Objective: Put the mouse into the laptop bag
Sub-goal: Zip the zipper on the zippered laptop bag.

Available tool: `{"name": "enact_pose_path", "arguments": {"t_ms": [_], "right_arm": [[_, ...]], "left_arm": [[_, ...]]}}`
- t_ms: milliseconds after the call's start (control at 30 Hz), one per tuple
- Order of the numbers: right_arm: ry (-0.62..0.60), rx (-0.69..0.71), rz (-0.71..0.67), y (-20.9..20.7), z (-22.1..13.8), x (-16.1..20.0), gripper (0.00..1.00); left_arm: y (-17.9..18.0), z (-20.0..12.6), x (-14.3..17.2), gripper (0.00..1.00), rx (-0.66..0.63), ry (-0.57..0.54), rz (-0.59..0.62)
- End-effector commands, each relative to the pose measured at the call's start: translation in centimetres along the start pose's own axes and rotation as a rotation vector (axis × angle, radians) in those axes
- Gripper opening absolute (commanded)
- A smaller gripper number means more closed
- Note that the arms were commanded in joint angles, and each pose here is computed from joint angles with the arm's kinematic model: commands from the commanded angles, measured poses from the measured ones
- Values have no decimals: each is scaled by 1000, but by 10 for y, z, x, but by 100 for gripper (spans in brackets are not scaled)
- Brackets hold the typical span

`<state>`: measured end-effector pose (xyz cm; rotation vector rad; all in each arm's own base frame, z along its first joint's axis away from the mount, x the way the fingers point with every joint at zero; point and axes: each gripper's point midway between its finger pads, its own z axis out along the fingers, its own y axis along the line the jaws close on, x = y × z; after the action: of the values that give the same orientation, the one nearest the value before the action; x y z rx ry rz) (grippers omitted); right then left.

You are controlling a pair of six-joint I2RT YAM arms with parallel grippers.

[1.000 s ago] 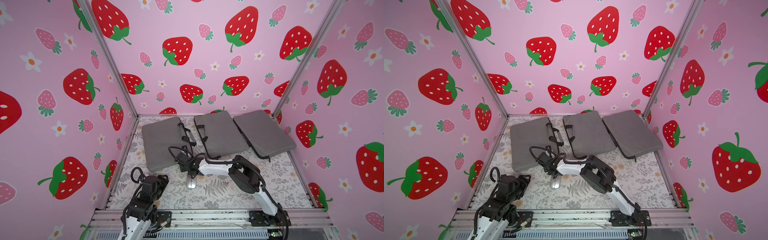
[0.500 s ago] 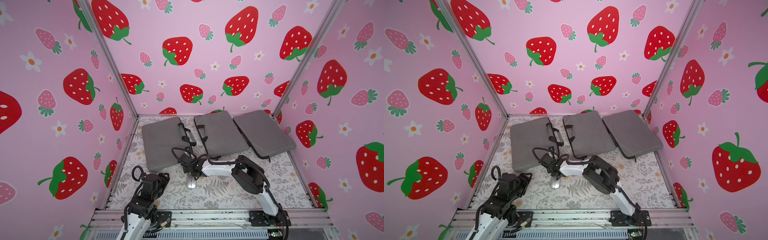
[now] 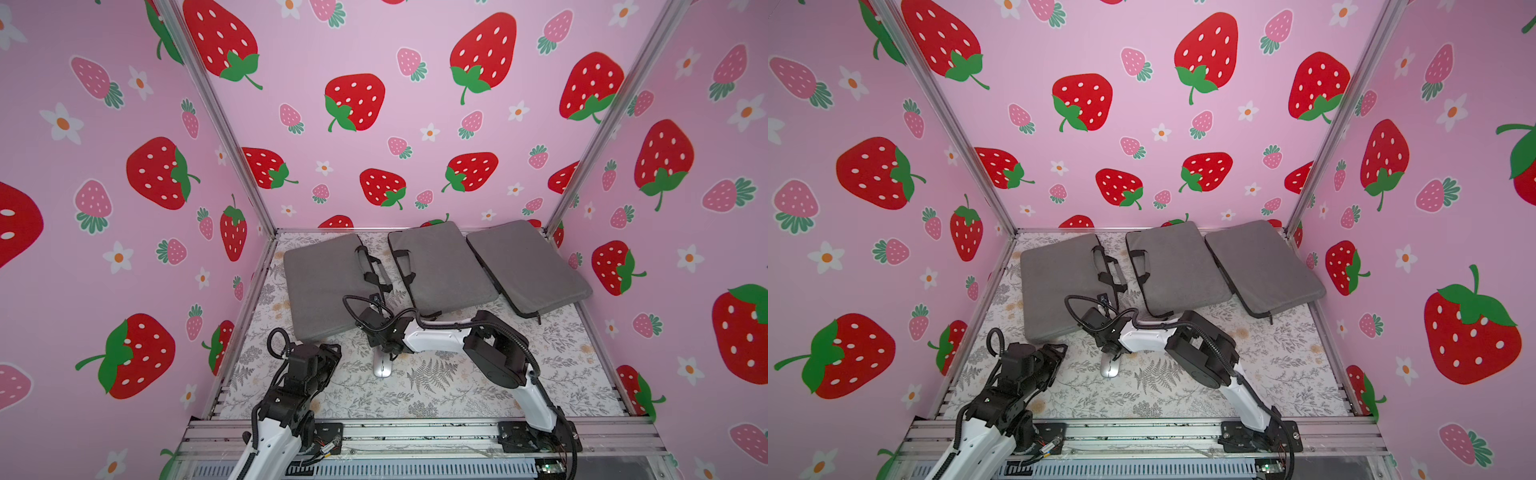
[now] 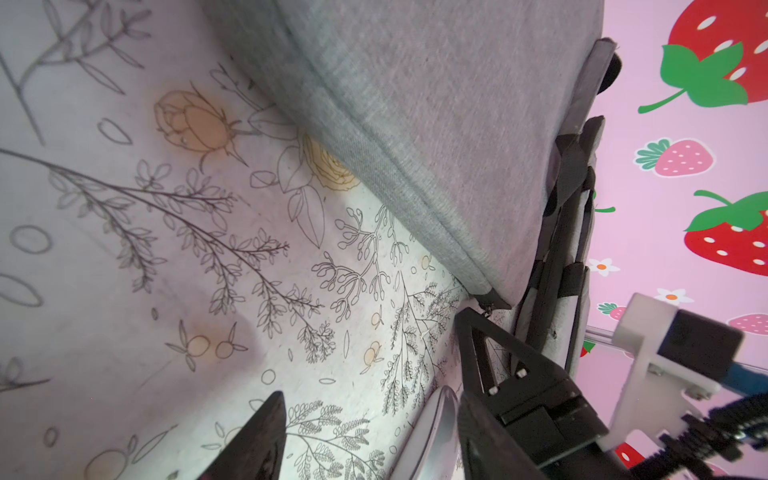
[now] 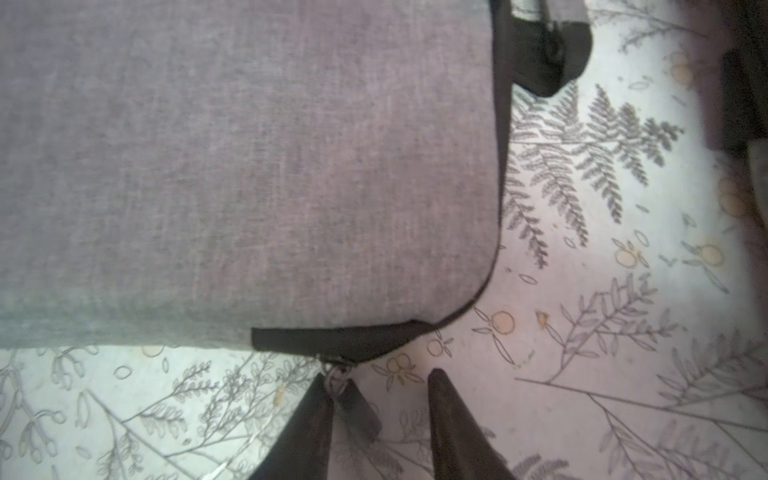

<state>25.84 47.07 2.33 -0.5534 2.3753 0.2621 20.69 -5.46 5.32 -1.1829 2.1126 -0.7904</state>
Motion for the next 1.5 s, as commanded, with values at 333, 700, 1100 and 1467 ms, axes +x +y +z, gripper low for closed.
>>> {"name": "enact_pose_path", "arguments": {"t_ms": [333,700,1100,1467], "right_arm": [[105,-50,-100,6,16,43,0],[-62,-331,-214,54,-34,22,0],[-130,-481,-290,100,-73,26,0],[-142,-564,-300,103,-84,34,0]], "left_arm": [[-24,-5,-11,69,56,-38,-1],[-48,16,-12,67,135,-4,-19],[-32,11,-24,80,108,-82,-66],[-5,20,-29,80,75,-91,-147]]}}
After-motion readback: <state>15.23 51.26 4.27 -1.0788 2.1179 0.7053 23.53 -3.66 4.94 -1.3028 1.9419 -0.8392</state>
